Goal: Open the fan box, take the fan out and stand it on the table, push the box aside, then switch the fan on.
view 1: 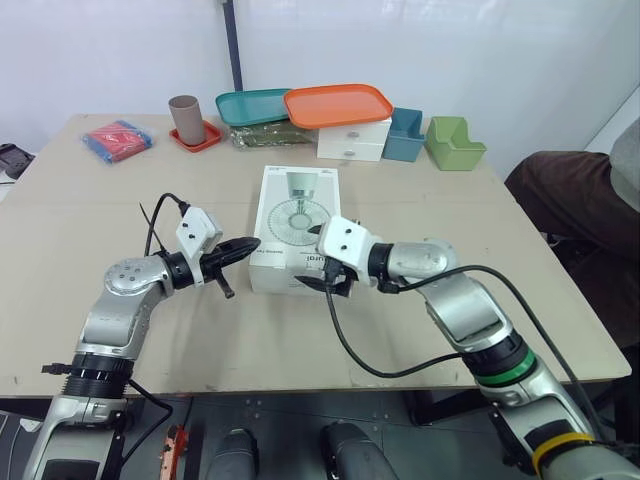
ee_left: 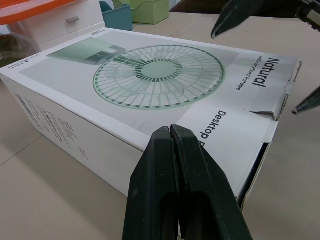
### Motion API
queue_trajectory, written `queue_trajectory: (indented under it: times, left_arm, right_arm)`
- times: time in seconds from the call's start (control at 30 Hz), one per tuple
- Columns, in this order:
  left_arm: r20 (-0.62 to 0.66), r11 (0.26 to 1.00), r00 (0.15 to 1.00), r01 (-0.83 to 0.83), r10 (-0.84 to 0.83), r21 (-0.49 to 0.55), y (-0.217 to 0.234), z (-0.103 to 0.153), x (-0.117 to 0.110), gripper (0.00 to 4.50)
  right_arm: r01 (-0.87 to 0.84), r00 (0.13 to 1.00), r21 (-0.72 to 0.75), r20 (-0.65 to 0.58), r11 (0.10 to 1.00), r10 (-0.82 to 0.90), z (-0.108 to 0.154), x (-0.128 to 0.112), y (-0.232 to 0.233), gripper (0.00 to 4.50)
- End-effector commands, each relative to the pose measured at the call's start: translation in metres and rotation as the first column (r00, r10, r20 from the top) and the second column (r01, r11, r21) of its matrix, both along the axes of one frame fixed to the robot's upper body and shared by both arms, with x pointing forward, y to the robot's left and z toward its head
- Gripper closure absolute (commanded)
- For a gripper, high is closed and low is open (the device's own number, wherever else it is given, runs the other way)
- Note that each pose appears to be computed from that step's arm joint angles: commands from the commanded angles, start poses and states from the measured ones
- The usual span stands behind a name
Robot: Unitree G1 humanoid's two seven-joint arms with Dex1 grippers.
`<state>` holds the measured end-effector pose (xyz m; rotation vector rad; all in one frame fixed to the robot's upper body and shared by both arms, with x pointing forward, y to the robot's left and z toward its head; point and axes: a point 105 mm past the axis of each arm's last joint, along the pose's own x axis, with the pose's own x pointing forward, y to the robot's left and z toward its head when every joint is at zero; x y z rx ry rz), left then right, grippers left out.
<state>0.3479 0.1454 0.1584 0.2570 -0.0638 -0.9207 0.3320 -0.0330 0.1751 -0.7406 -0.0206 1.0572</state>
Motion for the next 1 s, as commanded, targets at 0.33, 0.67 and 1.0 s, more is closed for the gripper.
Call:
queue_trajectory:
  times: [0.33,0.67,1.0]
  left_arm:
    - [-0.006,1.0,1.0,0.011,-0.011,0.01,-0.005,-0.005,-0.004,4.39]
    - [-0.008,1.0,1.0,0.014,-0.013,0.013,-0.007,-0.008,-0.003,4.39]
    - [-0.007,0.999,1.0,0.02,-0.02,0.026,-0.008,-0.011,-0.005,4.39]
  right_arm:
    - [0.112,0.993,0.056,0.039,0.992,-0.114,0.022,0.016,-0.007,0.0]
    - [0.126,0.991,0.065,0.041,0.99,-0.129,0.026,0.02,-0.007,0.0]
    - [0.096,0.993,0.188,-0.082,0.977,-0.082,0.035,0.014,-0.004,0.0]
